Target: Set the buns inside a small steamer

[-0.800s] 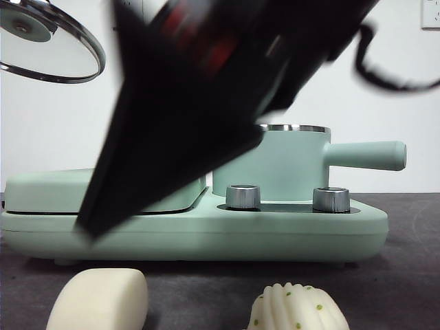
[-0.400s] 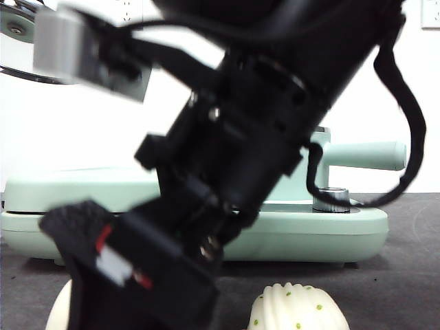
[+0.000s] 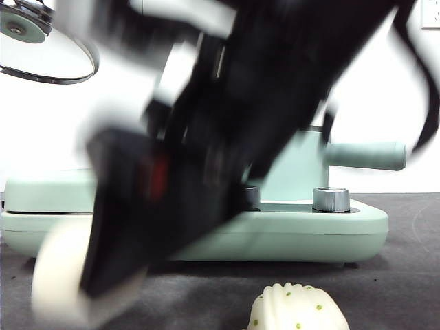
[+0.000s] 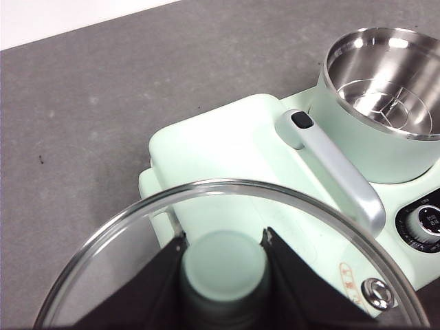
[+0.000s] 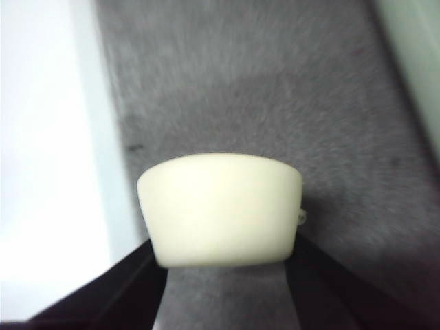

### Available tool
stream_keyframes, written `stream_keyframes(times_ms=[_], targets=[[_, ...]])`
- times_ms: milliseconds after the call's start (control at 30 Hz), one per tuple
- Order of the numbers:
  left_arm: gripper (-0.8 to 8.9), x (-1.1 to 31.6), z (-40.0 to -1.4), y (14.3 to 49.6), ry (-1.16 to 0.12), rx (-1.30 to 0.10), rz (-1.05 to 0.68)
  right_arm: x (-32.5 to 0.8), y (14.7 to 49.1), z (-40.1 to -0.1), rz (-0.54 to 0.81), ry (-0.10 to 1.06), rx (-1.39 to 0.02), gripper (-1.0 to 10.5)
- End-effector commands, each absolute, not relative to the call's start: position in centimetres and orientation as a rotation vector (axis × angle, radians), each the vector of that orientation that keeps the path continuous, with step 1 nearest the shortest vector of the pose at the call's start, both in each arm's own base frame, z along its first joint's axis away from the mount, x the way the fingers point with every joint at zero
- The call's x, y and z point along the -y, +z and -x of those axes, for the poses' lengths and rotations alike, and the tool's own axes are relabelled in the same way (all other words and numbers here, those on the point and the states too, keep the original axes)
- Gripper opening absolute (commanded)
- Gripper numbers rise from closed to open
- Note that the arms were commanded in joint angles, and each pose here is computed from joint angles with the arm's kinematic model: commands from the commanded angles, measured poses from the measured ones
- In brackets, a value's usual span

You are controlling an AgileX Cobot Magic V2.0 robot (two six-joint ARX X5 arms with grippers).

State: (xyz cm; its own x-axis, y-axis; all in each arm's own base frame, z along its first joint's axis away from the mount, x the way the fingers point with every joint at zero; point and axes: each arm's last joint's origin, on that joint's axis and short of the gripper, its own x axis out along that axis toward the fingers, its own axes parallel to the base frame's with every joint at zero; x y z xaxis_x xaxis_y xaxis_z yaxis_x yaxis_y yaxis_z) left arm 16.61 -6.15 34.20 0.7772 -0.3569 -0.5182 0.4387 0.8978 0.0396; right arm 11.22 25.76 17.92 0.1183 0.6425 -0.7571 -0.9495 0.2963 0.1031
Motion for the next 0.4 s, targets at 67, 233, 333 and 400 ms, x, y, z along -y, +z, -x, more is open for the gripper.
stream_keyframes(times_ms=[67, 233, 333, 400], targets=[[0.14, 6.2, -16.7, 35.0, -0.433, -0.48, -0.158, -24.8, 21.7, -11.0, 0.341, 1.168, -0.828, 2.4], [0.14, 6.2, -16.7, 35.0, -0.434, -0.479, -0.161, -22.2, 26.1, -11.3, 0.23, 1.025, -0.871, 2.4], [0.14, 6.2, -16.7, 35.0, -0.434, -0.479, -0.161, -20.7, 28.5, -11.9, 0.175, 0.887, -0.898, 2.4], [0.14, 6.2, -16.7, 35.0, -0.434, -0.478, -0.164, -19.9, 30.0, -12.6, 0.156, 0.824, -0.918, 2.4]])
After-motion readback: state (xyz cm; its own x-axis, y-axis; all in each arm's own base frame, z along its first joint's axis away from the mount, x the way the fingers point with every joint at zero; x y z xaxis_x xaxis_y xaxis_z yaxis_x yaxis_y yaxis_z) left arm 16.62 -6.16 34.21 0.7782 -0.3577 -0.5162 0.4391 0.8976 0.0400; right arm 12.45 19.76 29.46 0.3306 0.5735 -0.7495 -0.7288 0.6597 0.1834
